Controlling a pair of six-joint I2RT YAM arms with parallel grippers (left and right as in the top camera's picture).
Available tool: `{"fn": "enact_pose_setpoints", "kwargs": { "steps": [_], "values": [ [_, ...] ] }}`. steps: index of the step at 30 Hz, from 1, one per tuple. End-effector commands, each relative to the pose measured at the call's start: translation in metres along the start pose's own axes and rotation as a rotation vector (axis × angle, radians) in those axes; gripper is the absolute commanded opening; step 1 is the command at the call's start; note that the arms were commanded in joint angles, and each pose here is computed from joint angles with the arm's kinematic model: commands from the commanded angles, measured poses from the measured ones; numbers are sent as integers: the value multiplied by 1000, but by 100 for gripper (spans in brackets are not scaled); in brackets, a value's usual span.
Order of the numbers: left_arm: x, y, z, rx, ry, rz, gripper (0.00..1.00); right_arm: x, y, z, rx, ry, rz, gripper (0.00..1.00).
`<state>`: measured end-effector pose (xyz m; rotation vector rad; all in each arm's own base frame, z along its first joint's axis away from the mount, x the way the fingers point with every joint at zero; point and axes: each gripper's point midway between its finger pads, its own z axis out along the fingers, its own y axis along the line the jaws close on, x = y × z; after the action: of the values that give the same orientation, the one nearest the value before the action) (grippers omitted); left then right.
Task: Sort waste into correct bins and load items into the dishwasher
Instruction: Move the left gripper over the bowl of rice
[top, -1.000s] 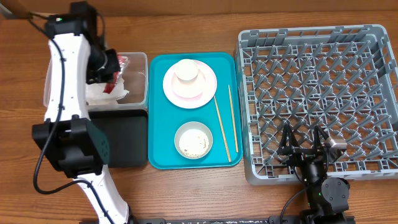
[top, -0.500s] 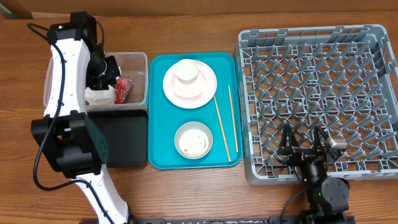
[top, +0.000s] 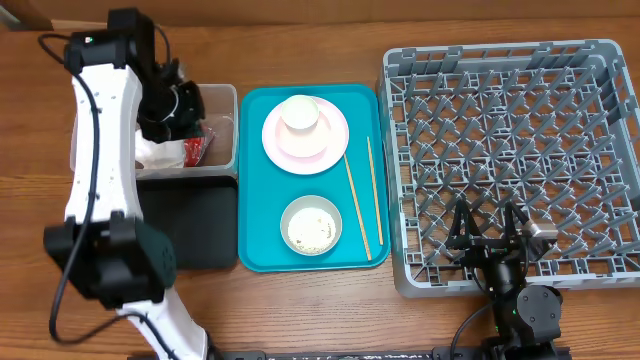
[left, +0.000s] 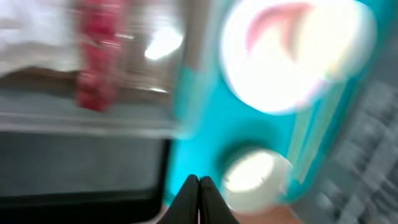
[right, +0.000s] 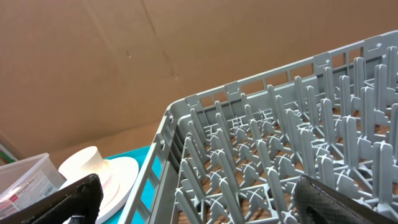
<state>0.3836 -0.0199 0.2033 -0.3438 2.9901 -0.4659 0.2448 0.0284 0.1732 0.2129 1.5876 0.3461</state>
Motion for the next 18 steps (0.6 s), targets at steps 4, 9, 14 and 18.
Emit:
{"fn": "enact_pose_setpoints", "kwargs": {
  "steps": [4, 9, 14, 18],
  "values": [
    [54, -84, -45, 185, -25, 295, 4, 1, -1, 0, 0, -4, 0, 100],
    [93, -115, -40, 190, 65, 404, 4, 1, -1, 0, 0, -4, 0, 100],
    [123, -144, -30, 197, 129, 512, 4, 1, -1, 0, 0, -4, 0, 100],
    [144, -166, -25, 207, 155, 589, 4, 1, -1, 0, 0, -4, 0, 100]
  ]
}}
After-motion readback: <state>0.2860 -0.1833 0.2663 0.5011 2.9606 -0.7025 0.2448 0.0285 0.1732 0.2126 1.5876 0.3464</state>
